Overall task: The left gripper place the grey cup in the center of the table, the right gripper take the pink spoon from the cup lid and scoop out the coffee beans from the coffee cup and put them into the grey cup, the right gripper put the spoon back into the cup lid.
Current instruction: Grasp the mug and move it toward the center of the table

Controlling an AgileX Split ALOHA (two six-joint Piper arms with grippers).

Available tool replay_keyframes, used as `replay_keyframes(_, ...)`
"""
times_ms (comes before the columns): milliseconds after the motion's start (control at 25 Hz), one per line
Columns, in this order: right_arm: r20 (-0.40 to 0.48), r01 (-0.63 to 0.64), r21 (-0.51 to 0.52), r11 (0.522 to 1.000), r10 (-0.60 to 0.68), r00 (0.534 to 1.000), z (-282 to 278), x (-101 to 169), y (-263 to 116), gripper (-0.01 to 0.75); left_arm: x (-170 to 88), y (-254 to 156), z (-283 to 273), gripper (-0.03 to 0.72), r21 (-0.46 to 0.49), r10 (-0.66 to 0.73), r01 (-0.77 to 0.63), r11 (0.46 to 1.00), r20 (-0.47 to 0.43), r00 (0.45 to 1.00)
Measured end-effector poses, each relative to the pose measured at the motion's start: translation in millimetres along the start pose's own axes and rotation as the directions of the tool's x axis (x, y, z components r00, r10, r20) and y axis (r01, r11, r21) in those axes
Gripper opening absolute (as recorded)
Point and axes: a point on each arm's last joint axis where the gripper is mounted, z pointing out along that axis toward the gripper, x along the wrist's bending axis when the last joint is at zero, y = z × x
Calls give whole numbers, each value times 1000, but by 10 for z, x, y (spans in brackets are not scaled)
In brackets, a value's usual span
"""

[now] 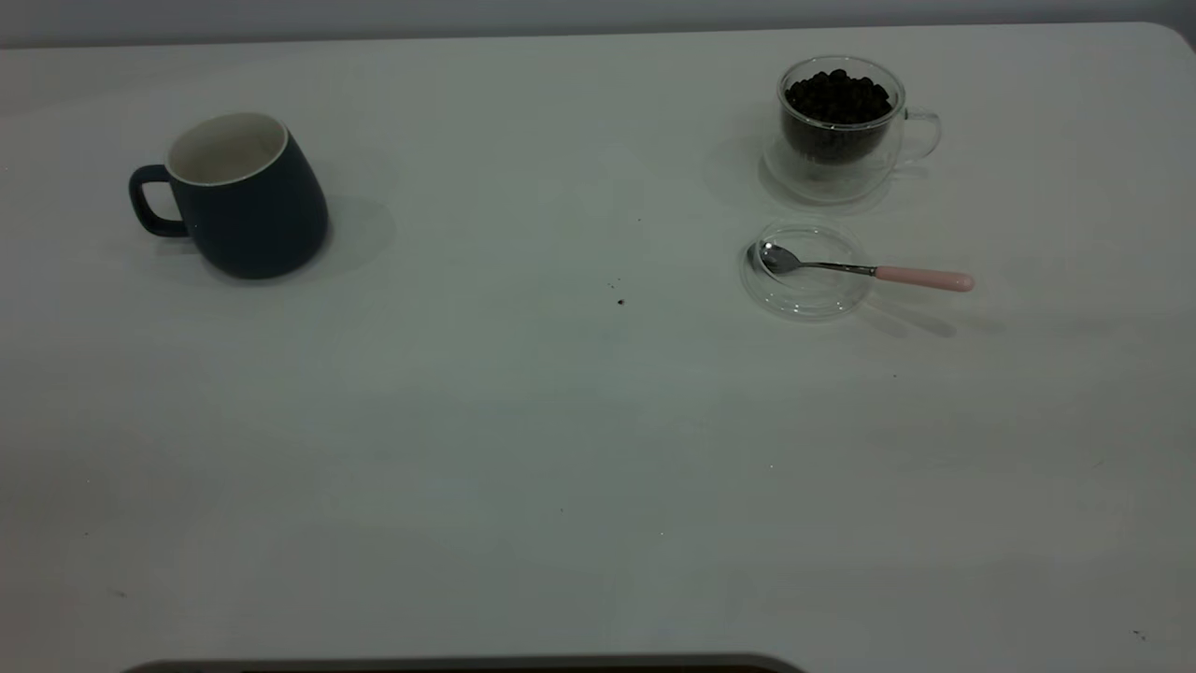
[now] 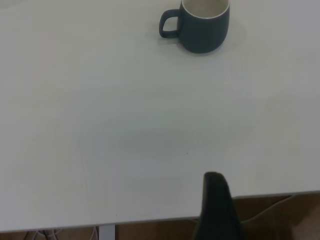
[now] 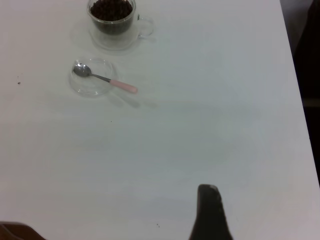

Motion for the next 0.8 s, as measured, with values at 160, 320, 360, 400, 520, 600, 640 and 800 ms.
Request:
replay_keyframes(160,0,0,0,1000,0,1000,0,0,0,580,22,47,-48,567,-41,-3,2,999,-24,1000)
replay_keyframes(320,0,0,0,1000,0,1000,0,0,0,580,38,303,-194,567,-106,-29,25,994,-36,999)
replay_keyframes(360,0,0,0,1000,0,1000,0,0,0,580,45,384,-200,567,-89,-27,23,996,-43,999)
replay_keyframes(400,0,0,0,1000,0,1000,0,0,0,580,55,484,-171,567,-52,-23,20,998,-52,998)
replay_keyframes(520,0,0,0,1000,0,1000,0,0,0,580,98,801,31,567,73,5,2,997,-97,995)
replay_keyframes(600,0,0,0,1000,0,1000,0,0,0,580,124,1007,268,567,162,36,-16,987,-119,992)
replay_keyframes(640,0,0,0,1000,0,1000,0,0,0,580,137,1093,379,567,186,53,-29,982,-129,990)
replay_keyframes(800,0,0,0,1000,0,1000,0,0,0,580,171,1390,953,567,309,127,-78,948,-141,982)
